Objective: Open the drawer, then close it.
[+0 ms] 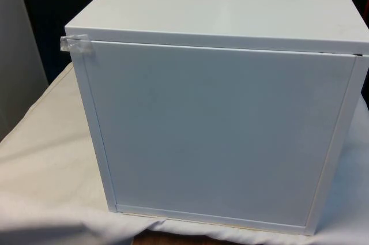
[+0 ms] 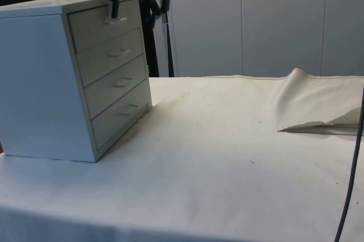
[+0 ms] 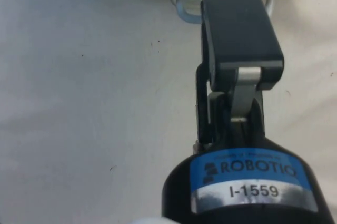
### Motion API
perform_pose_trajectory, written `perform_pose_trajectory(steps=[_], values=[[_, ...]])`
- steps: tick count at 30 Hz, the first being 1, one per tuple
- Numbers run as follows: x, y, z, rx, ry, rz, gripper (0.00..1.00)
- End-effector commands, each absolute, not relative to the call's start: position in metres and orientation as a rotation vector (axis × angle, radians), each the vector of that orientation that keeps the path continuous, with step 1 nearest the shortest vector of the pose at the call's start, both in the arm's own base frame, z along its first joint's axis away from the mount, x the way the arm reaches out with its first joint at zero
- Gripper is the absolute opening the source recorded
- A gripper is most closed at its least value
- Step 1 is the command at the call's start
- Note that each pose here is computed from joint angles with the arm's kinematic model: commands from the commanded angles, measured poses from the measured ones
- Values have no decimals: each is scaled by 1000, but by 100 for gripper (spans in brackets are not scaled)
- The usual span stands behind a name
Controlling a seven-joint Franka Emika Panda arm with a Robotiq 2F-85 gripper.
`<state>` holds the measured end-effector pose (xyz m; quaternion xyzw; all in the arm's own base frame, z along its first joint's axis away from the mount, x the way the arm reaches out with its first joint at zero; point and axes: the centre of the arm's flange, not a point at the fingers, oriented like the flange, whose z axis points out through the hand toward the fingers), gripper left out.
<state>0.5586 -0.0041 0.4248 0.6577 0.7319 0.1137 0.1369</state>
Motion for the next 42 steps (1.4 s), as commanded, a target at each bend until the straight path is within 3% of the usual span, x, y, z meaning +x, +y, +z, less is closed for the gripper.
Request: perform_pose_trajectory(steps=[1, 26, 42], values=[[559, -5, 425, 1885, 2109, 330, 100], [555, -19, 417, 1940, 2091, 327, 100], [554, -19, 416, 2015, 2031, 438, 100]])
